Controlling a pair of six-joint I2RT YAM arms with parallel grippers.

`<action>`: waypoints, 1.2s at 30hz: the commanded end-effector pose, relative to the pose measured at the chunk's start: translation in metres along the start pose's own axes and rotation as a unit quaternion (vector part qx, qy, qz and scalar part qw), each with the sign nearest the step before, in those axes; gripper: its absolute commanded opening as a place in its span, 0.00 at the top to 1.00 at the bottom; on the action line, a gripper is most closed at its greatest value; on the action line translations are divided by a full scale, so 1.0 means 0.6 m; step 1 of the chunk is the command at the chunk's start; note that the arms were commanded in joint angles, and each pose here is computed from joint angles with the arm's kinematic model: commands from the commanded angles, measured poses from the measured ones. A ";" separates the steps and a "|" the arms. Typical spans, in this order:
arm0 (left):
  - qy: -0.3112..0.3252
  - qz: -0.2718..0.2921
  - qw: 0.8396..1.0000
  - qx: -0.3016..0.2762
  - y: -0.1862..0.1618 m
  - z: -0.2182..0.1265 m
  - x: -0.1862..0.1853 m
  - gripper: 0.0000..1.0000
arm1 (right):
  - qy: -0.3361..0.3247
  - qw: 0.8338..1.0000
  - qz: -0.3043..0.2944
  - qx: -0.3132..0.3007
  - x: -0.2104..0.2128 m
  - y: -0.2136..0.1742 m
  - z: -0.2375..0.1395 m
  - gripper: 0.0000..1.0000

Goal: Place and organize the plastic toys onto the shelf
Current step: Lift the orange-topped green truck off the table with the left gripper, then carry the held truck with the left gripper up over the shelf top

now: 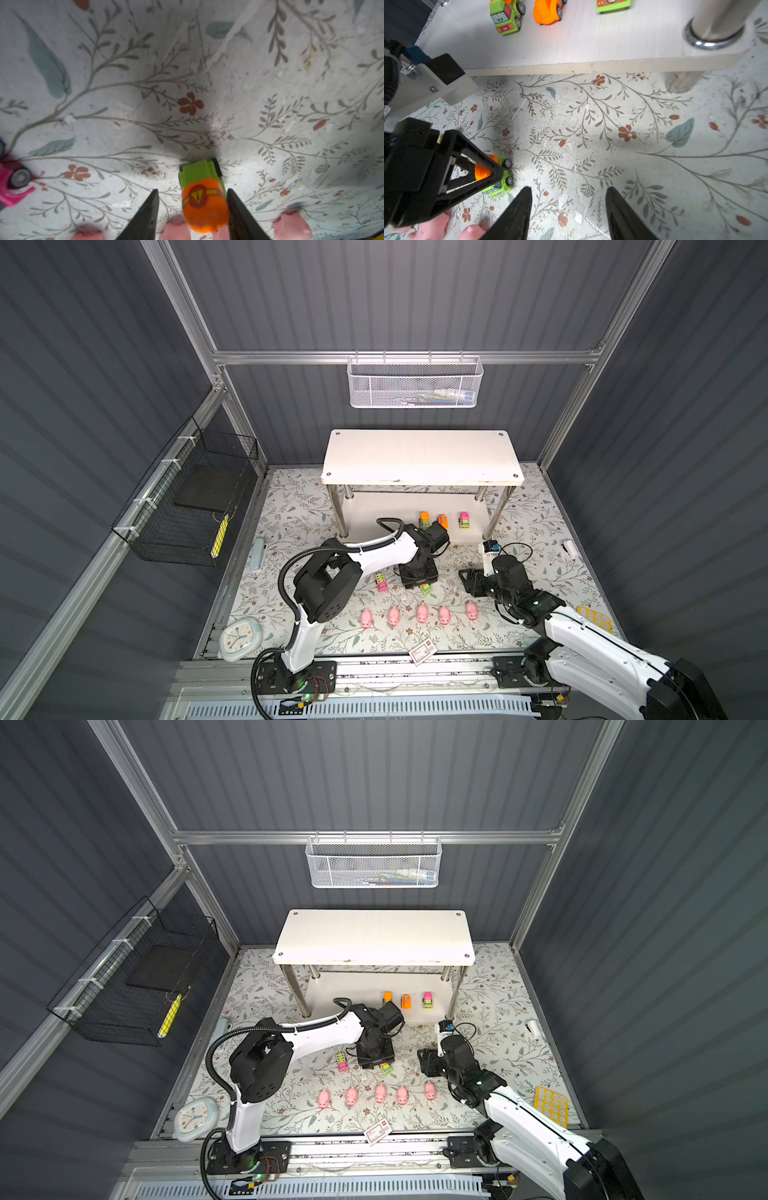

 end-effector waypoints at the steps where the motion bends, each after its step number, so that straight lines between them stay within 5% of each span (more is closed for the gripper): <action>1: 0.020 0.016 1.000 0.002 0.002 -0.005 -0.001 0.53 | 0.002 1.000 -0.005 -0.015 0.006 0.013 -0.002 0.41; 10: 0.058 0.060 0.997 -0.006 0.006 -0.019 0.007 0.75 | -0.001 1.000 -0.004 -0.014 0.005 0.014 0.000 0.41; 24: 0.141 0.219 0.965 0.033 0.003 -0.032 0.045 0.73 | 0.005 1.000 -0.004 -0.006 0.018 0.024 0.009 0.41; 36: 0.165 0.238 0.957 0.014 0.013 -0.023 0.057 0.69 | 0.009 1.000 -0.004 0.002 0.026 0.029 0.012 0.41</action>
Point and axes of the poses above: each gripper's point midway between its finger pads, its own z axis out along the fingers, its own x axis along the line the jaws close on, y = z × x, the point moved 8 cm from there along -z, back along the fingers, and after that the axes turned 15 degrees about z, right-handed, at the moved point
